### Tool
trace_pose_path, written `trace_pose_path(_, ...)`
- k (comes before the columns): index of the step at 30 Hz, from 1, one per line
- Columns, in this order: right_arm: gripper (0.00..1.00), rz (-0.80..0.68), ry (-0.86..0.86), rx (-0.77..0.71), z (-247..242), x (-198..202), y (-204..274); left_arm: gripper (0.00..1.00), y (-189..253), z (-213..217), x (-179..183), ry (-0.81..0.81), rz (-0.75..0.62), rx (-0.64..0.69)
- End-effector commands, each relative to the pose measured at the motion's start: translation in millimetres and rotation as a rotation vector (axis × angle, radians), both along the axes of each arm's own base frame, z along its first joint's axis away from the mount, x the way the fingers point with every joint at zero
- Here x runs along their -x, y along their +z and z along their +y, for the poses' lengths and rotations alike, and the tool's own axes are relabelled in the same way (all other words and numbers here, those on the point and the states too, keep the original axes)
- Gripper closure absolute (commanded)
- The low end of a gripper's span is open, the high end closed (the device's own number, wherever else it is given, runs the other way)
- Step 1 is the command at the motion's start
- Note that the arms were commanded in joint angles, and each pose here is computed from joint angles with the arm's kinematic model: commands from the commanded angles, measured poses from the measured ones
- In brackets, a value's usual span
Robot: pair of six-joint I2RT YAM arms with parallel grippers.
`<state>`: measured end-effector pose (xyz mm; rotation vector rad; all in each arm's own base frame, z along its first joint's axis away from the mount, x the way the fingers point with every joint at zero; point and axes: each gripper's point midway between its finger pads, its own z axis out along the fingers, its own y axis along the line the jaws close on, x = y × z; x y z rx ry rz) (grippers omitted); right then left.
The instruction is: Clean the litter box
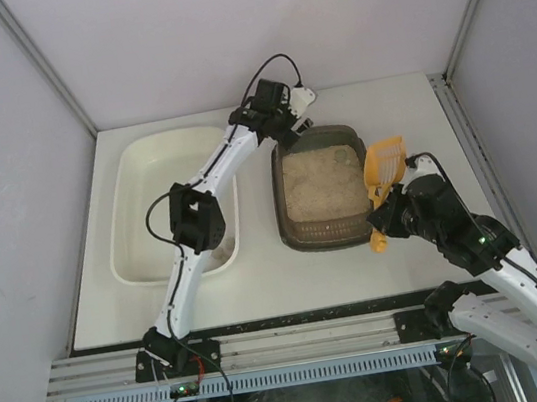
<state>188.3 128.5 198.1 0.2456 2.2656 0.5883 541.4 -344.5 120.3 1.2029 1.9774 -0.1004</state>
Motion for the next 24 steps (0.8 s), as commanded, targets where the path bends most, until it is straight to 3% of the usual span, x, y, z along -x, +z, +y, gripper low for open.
trace_pose_path(1, 1.00, -0.042, 0.030, -0.070, 9, -10, 9, 0.14, 40, 12, -36, 0.060, -0.128, 0.075)
trace_pose_path(4, 1.00, -0.040, 0.034, -0.092, 10, -13, 10, 0.46, 23, 14, -28, 0.037, -0.088, 0.039)
trace_pose_path(9, 1.00, -0.049, 0.024, -0.117, 7, -16, 14, 0.57, 6, 13, -8, -0.012, 0.012, 0.049)
trace_pose_path(13, 1.00, -0.053, 0.010, -0.126, 3, -16, 16, 0.95, 13, 20, 1, 0.058, 0.068, 0.080)
trace_pose_path(14, 1.00, -0.056, 0.008, -0.127, 2, -15, 17, 0.99, 16, 26, 4, 0.098, 0.086, 0.087)
trace_pose_path(24, 1.00, -0.047, 0.125, -0.203, 19, -12, 23, 1.00, 18, 76, 81, 0.510, 0.434, 0.196)
